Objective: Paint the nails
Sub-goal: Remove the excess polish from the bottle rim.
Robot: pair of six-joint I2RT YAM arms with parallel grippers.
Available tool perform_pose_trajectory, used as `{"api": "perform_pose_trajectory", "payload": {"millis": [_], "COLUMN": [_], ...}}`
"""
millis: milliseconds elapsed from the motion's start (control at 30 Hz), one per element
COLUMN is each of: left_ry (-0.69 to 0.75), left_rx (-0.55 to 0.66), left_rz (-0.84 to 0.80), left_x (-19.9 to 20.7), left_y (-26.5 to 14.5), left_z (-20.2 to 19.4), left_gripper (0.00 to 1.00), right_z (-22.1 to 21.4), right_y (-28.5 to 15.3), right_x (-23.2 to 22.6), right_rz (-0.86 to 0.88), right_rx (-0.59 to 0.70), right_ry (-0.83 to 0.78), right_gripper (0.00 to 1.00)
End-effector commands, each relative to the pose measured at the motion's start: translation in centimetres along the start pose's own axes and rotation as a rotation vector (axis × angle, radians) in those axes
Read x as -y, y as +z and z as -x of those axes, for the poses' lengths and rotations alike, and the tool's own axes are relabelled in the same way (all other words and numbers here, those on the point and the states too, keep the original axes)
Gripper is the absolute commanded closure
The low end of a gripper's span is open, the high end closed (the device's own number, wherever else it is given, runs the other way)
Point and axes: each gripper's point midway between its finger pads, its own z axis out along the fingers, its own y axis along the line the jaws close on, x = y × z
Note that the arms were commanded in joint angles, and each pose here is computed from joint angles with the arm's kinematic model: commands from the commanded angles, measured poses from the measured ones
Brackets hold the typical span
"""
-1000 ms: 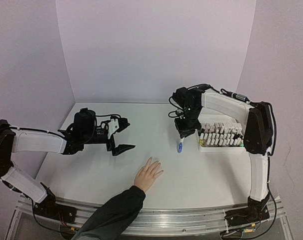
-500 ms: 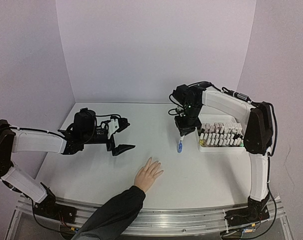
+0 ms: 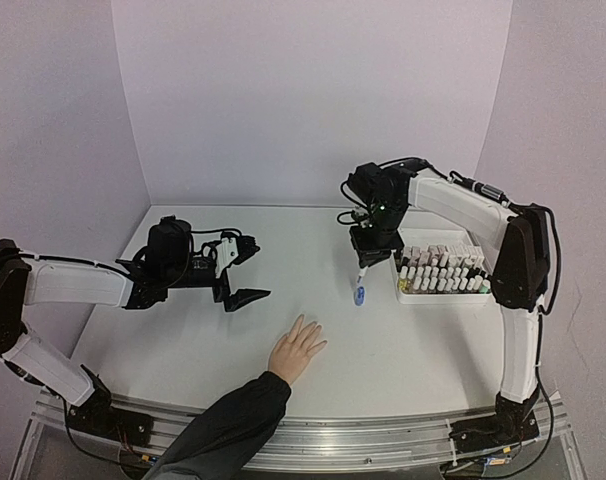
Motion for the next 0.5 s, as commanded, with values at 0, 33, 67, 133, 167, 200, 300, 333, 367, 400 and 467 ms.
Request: {"api": "perform_pose_trajectory", "payload": {"millis": [0,33,67,133,167,200,300,333,367,400,467], "left_ry": [0.028,0.028,0.028,0.028,0.028,0.029,0.028,0.028,0.028,0.027,0.028], "left_rx": [0.025,0.025,0.024,0.023,0.023,0.023,0.022,0.022,0.022,0.022,0.022], "left_rz": [-0.003,-0.003,-0.003,-0.002,-0.001,0.0,0.0,0.0,-0.001,0.0,-0.001], "left_x": [0.03,0.04,0.04,0.03,0.0,-0.01,0.01,0.0,0.02,0.01,0.02], "left_y": [-0.11,-0.1,-0.1,-0.1,-0.11,-0.13,-0.14,-0.14,-0.14,-0.14,-0.14], "left_z": [0.77,0.77,0.73,0.73,0.71,0.74,0.69,0.7,0.7,0.7,0.71], "left_gripper": [0.01,0.01,0.01,0.0,0.0,0.01,0.0,0.0,0.01,0.0,0.01], "right_z": [-0.78,-0.91,-1.01,-1.19,-1.3,-1.43,-1.56,-1.62,-1.66,-1.71,-1.69], "right_y": [-1.18,-0.97,-0.8,-0.57,-0.49,-0.42,-0.41,-0.35,-0.3,-0.27,-0.31], "right_x": [-0.04,0.0,0.06,0.21,0.26,0.33,0.53,0.57,0.6,0.65,0.74], "right_rz": [0.03,0.026,0.024,0.017,0.015,0.012,0.004,0.001,0.0,-0.002,-0.008], "right_rx": [-0.011,-0.018,-0.022,-0.03,-0.033,-0.037,-0.037,-0.039,-0.041,-0.042,-0.038], "right_ry": [0.024,0.023,0.022,0.02,0.02,0.02,0.024,0.024,0.024,0.024,0.025], "right_gripper": [1.0,1.0,1.0,1.0,1.0,1.0,1.0,1.0,1.0,1.0,1.0]}}
